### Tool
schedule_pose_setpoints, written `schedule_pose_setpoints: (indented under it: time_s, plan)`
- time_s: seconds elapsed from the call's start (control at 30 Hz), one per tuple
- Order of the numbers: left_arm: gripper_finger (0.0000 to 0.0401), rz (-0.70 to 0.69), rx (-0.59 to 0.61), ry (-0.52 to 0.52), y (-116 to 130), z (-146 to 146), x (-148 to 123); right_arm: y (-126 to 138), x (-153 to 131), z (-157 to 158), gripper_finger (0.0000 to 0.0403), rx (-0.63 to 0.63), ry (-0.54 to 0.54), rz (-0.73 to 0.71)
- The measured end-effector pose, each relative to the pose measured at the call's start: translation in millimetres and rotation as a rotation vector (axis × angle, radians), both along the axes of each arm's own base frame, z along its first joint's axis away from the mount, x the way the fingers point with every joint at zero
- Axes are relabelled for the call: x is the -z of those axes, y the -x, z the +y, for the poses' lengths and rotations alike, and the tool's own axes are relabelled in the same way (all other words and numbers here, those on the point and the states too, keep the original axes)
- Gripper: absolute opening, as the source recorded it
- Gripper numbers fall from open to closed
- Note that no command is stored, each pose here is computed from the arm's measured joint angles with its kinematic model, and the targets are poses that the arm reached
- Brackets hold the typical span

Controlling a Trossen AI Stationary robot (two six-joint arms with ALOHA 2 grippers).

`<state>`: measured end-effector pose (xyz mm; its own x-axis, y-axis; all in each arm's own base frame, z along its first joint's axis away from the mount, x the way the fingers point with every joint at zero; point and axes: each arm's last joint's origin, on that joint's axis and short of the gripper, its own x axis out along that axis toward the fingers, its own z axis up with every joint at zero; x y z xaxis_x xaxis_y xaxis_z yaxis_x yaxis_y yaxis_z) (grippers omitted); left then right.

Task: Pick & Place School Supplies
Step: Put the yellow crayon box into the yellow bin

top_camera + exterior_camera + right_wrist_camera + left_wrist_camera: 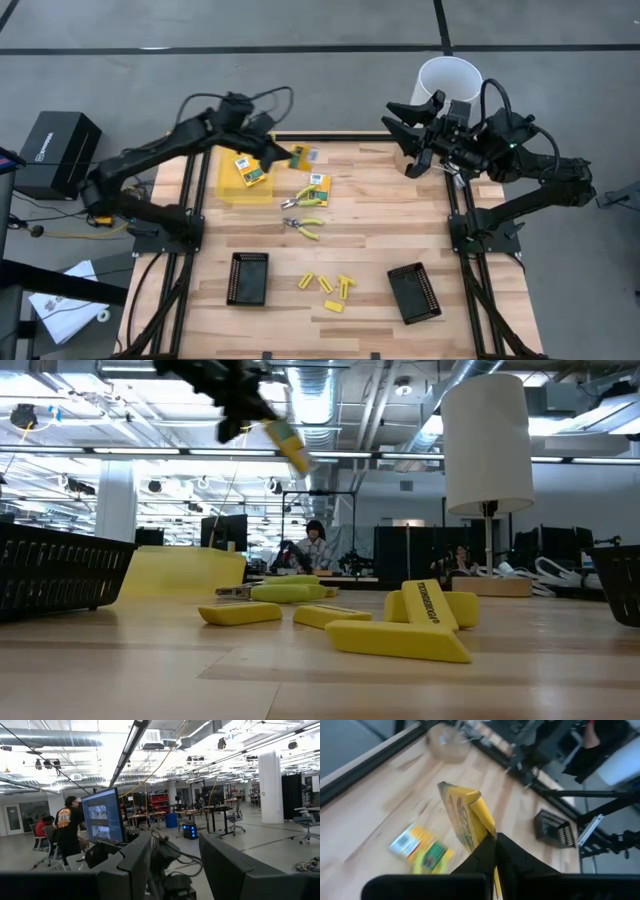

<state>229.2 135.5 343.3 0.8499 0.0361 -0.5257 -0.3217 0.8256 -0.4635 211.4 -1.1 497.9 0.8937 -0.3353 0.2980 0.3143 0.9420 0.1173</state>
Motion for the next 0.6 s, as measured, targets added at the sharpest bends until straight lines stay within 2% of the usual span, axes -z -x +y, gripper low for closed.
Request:
schedule_pose_setpoints:
  time_s: [0.3, 0.6]
  plan:
    - [0.0000, 0.090, -0.125, 0.005, 65.3, -3.2, 11.1, -8.0, 4.3, -2.3, 0.0159, 0.003, -0.026, 0.013]
    - [0.0001, 0.185, -0.197, 0.011, 104.3, -5.0, 27.2, -25.3, 13.2, -4.4, 0.0159, 0.005, -0.059, 0.040]
